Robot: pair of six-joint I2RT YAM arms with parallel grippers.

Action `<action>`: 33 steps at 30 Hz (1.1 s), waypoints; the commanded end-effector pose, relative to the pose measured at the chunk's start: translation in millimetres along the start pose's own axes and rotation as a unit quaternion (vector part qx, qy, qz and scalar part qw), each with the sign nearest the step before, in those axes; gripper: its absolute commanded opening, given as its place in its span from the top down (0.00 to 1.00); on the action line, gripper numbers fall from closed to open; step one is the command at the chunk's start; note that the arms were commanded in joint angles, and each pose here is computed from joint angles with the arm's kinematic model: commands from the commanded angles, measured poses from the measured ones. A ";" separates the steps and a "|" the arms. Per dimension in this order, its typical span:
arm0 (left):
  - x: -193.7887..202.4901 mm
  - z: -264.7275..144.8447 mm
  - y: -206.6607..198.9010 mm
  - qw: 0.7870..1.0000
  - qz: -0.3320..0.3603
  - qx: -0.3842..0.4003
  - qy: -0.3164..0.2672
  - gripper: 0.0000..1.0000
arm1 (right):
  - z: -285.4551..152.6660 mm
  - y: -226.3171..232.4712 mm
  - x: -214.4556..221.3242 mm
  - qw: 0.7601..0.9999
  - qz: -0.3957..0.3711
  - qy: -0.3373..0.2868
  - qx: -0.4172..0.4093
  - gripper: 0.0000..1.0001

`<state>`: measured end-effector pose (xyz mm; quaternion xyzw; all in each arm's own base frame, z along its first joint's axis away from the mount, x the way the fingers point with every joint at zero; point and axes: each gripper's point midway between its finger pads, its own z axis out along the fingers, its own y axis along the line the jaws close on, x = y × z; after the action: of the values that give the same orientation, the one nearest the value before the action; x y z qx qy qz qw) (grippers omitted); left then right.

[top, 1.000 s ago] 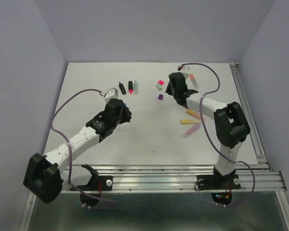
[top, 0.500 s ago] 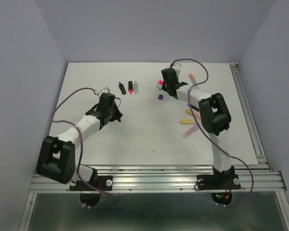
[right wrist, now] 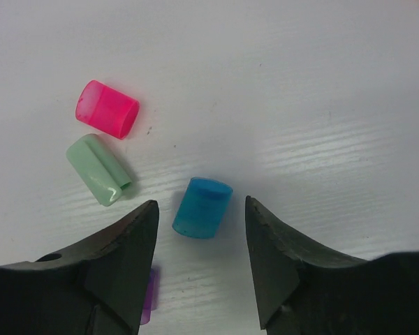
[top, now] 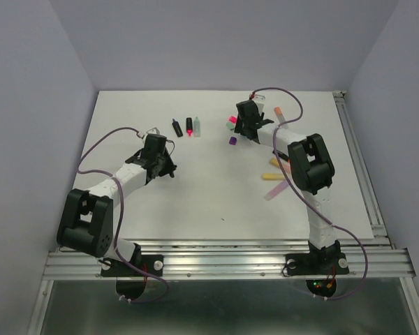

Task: Open the pen caps

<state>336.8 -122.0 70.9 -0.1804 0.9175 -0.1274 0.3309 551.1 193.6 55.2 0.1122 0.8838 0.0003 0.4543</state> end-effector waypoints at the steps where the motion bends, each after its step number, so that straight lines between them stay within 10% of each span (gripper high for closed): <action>1: -35.2 -6.4 -21.3 0.999 0.009 0.029 -0.040 1.00 | -11.4 13.5 -35.4 0.999 0.007 -0.025 -0.022 0.38; 8: -55.9 2.0 -30.7 0.998 0.015 0.028 -0.056 1.00 | -46.1 13.6 -65.1 0.998 0.021 -0.041 -0.040 0.00; 16: -109.3 28.0 -51.0 0.996 0.027 0.002 -0.087 1.00 | -156.9 -51.4 -77.5 0.991 0.109 -0.075 -0.012 0.00; 21: -129.0 58.2 -33.7 0.995 0.034 -0.058 -0.074 1.00 | -193.5 -100.9 6.5 0.989 0.138 -0.047 -0.030 0.00; 33: -162.1 96.6 -15.7 0.994 0.032 -0.085 -0.068 1.00 | -245.8 -123.1 44.4 0.973 0.205 -0.047 -0.095 0.00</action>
<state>503.1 -85.7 79.2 -0.1943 0.9107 -0.0345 0.3630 305.1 101.0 145.7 0.2402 0.8260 0.1422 0.4897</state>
